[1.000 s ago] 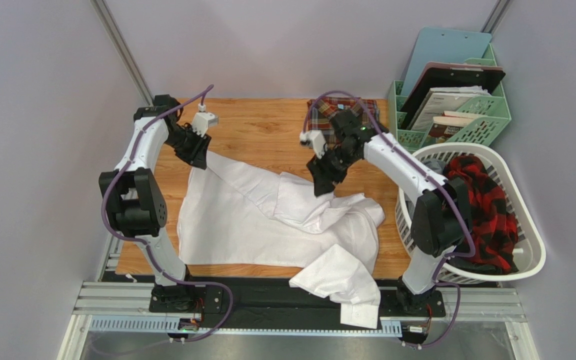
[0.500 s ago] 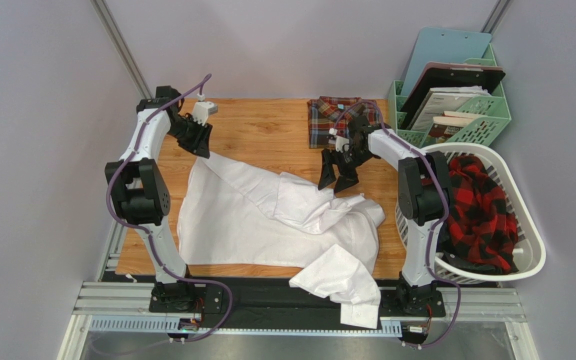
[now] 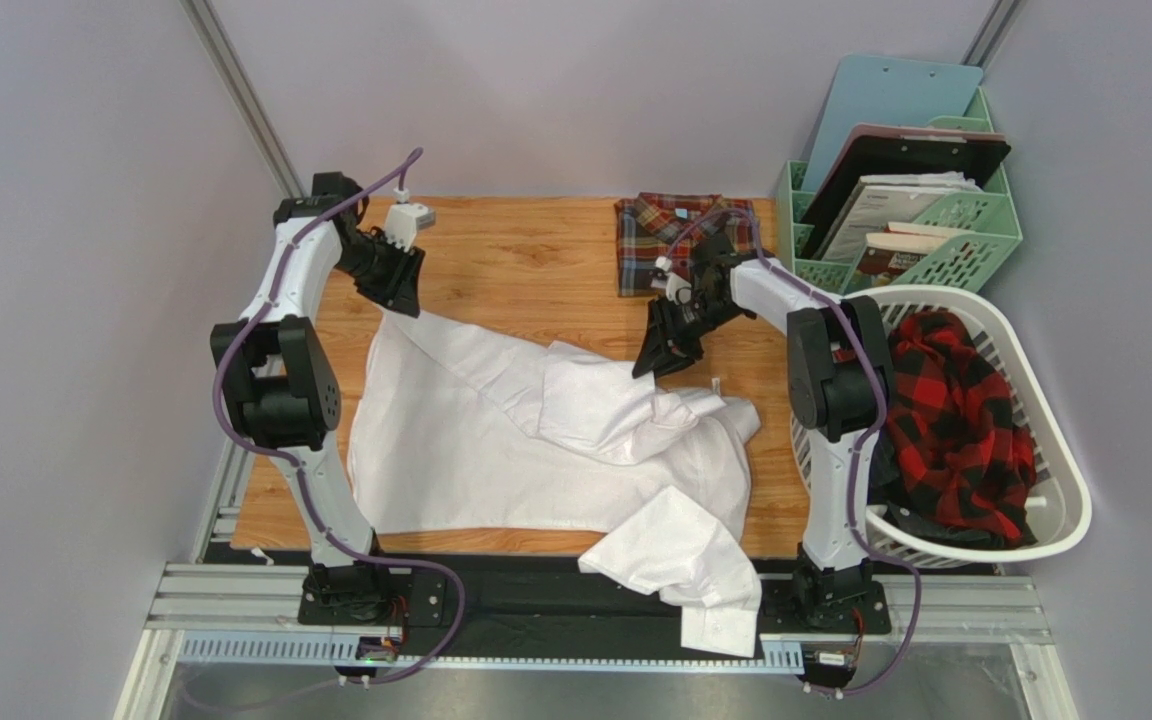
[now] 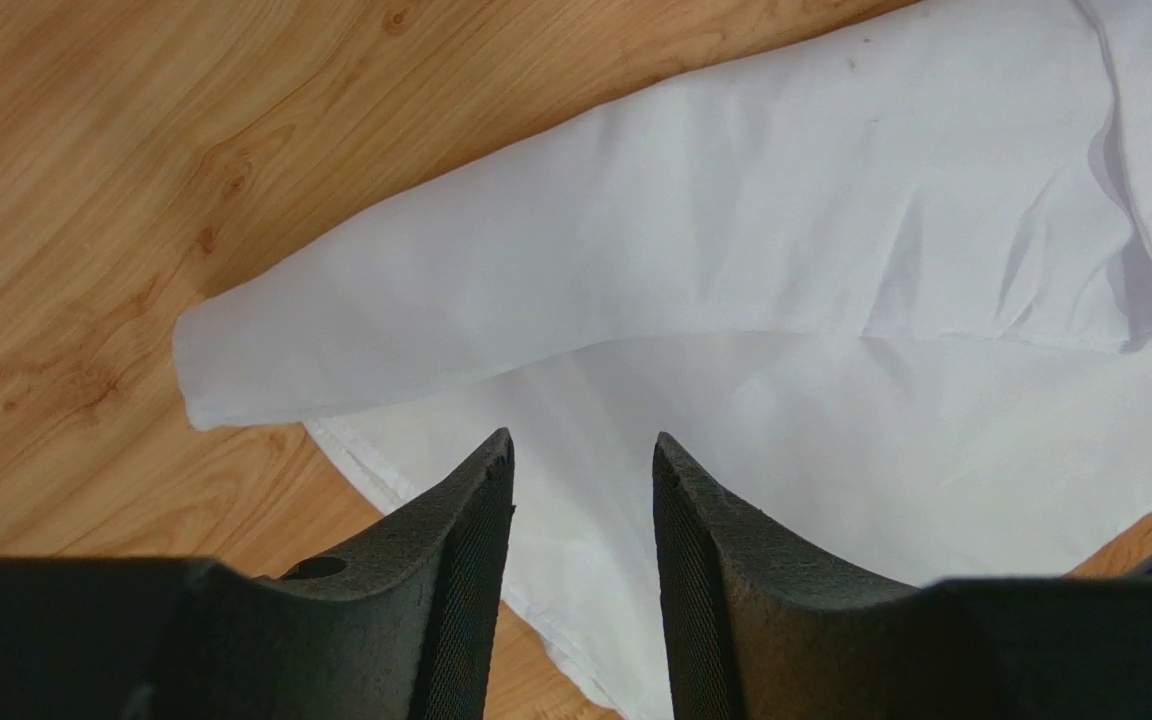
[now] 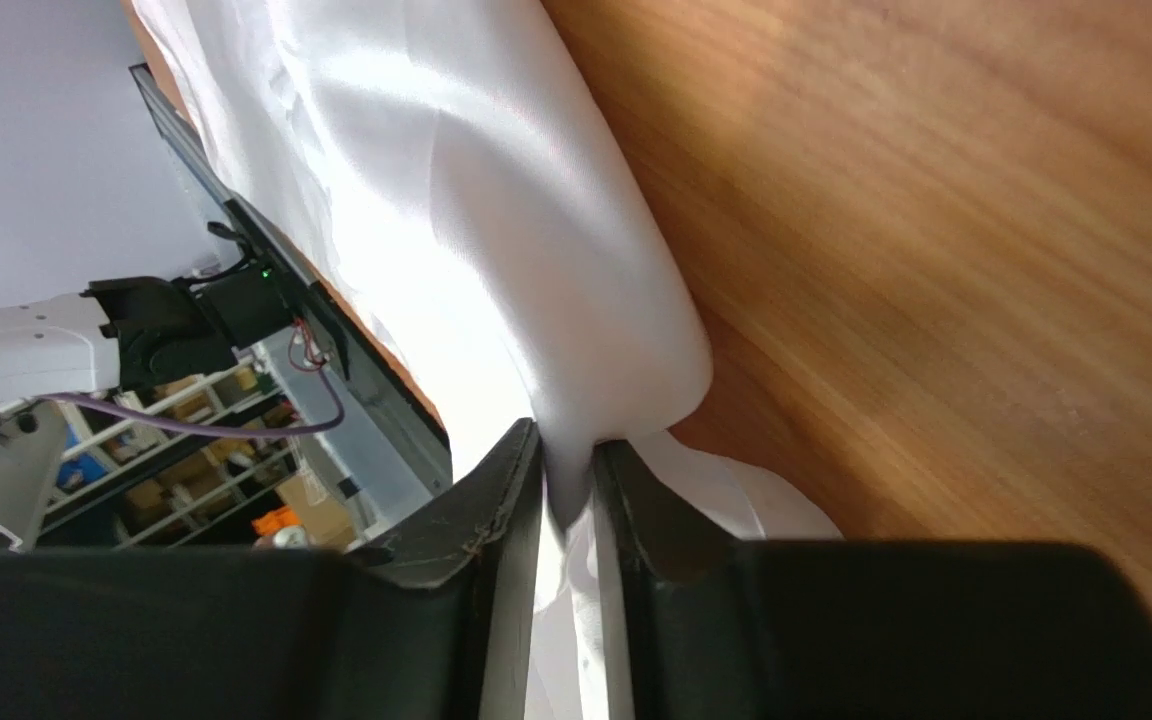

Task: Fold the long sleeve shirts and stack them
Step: Flatten the shirt out

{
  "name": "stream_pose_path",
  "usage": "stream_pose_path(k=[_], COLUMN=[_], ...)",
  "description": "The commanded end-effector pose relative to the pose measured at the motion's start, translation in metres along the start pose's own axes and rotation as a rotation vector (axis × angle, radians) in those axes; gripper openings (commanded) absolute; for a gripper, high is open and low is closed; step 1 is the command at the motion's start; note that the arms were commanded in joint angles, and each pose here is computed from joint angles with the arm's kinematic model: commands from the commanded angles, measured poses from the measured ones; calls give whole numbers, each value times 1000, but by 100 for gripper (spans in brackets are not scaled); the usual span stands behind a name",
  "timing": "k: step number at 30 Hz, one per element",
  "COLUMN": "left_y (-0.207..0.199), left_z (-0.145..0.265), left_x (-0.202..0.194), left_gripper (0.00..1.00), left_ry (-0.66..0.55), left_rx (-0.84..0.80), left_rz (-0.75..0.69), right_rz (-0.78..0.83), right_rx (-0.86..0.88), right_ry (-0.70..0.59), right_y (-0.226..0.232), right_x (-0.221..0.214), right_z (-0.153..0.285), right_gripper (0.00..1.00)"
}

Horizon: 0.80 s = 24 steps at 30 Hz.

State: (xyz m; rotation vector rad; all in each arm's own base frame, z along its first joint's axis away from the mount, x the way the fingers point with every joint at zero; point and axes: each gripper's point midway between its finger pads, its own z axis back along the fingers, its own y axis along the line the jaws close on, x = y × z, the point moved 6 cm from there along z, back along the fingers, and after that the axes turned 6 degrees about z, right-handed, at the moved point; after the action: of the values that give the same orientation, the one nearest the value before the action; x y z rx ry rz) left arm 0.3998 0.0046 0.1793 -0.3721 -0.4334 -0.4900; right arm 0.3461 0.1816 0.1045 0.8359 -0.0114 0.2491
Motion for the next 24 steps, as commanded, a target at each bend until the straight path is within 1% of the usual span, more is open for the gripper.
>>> stream_pose_path(k=[1, 3, 5, 6, 7, 10, 12, 13, 14, 15, 16, 19, 20, 23, 24], left_y=[3, 4, 4, 5, 5, 4, 2, 2, 1, 1, 1, -2, -2, -4, -4], left_z=[5, 4, 4, 4, 5, 6, 6, 7, 8, 9, 10, 13, 14, 15, 15], left_x=[8, 9, 10, 10, 12, 14, 13, 13, 14, 13, 14, 14, 13, 10, 8], left_gripper=[45, 45, 45, 44, 44, 42, 42, 42, 42, 42, 43, 44, 44, 44, 44], left_ry=[-24, -20, -18, -17, -15, -26, -24, -25, -26, -25, -29, -33, -34, -29, -25], left_rx=[12, 10, 9, 7, 6, -4, -7, -10, -9, -6, -4, -4, -1, -2, 2], left_rz=[2, 0, -4, 1, 1, 2, 4, 6, 0, 0, -1, -6, -5, -12, -11], right_rz=[211, 292, 349, 378, 394, 417, 405, 370, 346, 312, 234, 107, 34, -36, -28], right_rx=[38, 13, 1, -15, -23, -32, -44, -67, -86, -111, -117, -91, -82, -60, -43], right_ry=[-175, -228, -267, -286, -299, -321, -337, -335, -323, -307, -259, -182, -148, -143, -170], right_y=[41, 52, 64, 67, 72, 75, 76, 72, 66, 59, 43, 23, 15, 6, 6], right_x=[32, 40, 42, 45, 44, 46, 48, 48, 45, 41, 27, 7, -4, -9, -4], right_z=[45, 61, 74, 79, 84, 89, 93, 92, 90, 87, 75, 54, 43, 29, 28], right_gripper=[18, 18, 14, 10, 0, 0, 0, 3, 11, 38, 46, 50, 50, 56, 57])
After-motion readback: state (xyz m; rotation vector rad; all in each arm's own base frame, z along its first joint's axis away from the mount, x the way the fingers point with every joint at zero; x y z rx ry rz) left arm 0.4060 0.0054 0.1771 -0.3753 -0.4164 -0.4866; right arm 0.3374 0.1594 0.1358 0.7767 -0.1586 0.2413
